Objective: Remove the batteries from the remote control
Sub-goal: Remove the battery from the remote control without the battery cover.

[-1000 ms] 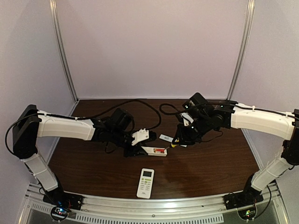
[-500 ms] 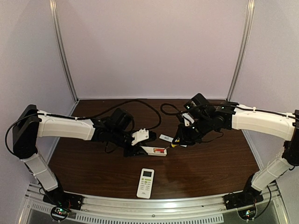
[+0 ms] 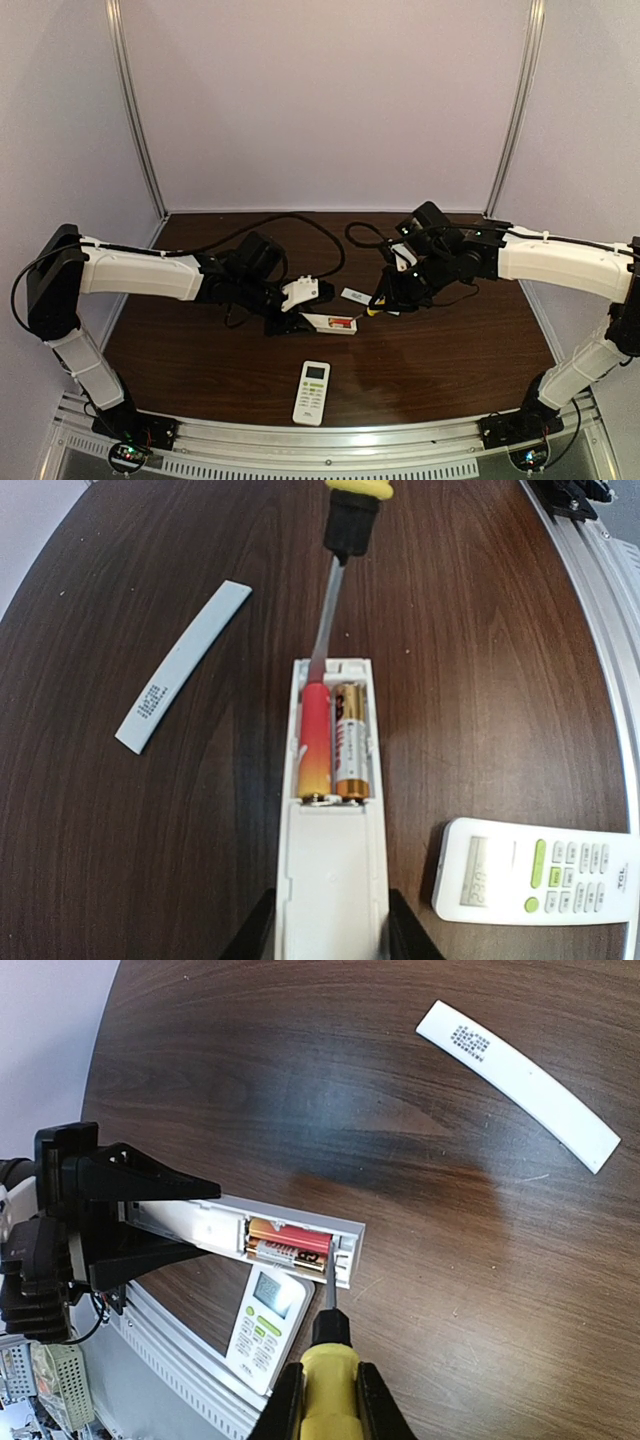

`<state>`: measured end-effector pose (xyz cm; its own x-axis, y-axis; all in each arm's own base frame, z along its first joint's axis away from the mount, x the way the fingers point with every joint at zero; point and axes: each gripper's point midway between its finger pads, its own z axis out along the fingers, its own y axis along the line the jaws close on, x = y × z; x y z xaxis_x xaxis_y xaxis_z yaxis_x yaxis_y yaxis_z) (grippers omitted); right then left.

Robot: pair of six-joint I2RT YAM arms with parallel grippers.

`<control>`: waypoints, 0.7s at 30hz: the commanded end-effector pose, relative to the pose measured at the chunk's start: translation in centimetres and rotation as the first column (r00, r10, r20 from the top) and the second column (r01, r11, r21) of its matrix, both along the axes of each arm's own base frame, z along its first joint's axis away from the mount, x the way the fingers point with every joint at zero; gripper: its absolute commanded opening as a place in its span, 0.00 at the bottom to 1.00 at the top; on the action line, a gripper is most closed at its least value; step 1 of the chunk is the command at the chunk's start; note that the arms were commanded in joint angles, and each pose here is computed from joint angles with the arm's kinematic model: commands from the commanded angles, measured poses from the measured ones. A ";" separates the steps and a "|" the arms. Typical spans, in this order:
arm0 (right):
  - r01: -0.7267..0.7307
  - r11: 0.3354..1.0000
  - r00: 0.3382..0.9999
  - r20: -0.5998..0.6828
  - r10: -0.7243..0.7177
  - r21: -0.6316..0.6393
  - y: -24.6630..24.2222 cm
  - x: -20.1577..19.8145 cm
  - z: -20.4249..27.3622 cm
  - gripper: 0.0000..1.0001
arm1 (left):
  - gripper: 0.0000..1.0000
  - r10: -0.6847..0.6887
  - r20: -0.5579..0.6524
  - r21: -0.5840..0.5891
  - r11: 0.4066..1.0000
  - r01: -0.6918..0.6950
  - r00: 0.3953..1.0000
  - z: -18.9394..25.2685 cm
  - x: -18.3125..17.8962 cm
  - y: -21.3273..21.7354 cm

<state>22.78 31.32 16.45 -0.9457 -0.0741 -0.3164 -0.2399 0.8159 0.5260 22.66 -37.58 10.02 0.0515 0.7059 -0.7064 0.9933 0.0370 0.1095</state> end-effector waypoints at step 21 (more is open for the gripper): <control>-0.113 0.966 0.993 0.061 0.102 0.233 3.7 -0.8 4.3 0.00 | 0.00 -0.073 0.108 -0.176 0.980 0.091 0.992 4.0 0.3 -3.3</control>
<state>22.67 31.47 16.49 -0.9440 -0.0732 -0.3216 -0.2477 0.8012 0.5447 22.59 -37.45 9.88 0.0581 0.7111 -0.7007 0.9933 0.0292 0.1119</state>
